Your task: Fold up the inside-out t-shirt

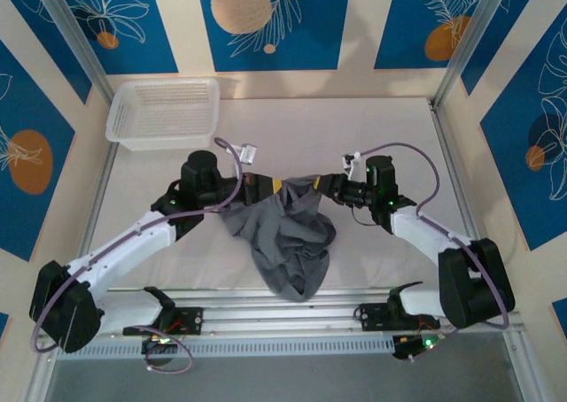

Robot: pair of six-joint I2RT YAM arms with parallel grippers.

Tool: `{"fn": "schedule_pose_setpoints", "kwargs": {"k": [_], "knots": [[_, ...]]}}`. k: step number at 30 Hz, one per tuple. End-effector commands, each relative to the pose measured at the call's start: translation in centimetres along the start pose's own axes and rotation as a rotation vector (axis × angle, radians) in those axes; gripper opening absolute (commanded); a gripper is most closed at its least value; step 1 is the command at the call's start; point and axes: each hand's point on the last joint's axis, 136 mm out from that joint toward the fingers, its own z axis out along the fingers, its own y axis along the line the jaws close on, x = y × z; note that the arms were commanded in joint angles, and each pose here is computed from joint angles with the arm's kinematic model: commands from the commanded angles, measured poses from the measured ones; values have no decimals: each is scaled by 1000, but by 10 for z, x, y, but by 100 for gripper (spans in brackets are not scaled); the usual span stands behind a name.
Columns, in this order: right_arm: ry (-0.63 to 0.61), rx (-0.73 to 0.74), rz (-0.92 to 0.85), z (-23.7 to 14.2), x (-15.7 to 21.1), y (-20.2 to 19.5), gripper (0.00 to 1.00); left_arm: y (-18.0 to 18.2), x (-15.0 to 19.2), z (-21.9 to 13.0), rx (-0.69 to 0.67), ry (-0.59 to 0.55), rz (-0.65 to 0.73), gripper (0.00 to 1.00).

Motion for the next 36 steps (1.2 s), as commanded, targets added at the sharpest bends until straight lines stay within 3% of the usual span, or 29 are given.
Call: {"fn": "schedule_pose_setpoints", "kwargs": {"k": [1,7,9,11,13,19,24,26,28,30,33,36], "knots": [[12,-50,-61,-12,2,28,41,-40,-10,-13,112,-3,60,0],[-226,7,-270,-44,-2,58,47,-23,-3,-7,66,22,33,0],[-296,52,-332,-48,5,67,39,-20,-1,-5,57,26,26,0],[-310,101,-254,-46,13,64,28,-16,0,-4,47,29,22,0],[-270,132,-110,-33,26,52,26,-14,0,-2,41,29,16,0],[-118,273,103,-3,51,28,51,-13,-1,-2,38,29,9,0],[-93,268,125,15,50,27,58,-12,0,-3,29,31,11,0],[-94,261,131,19,49,24,47,-11,0,-4,18,24,11,0],[-85,233,130,19,48,23,17,-2,-1,-8,-36,10,14,0],[-78,140,64,15,46,38,0,28,3,-19,-189,6,-28,0],[-108,-70,-138,-10,43,88,0,100,16,-47,-425,9,-138,0],[-155,-235,-306,-41,42,128,0,159,30,-65,-487,-10,-278,0]]}}
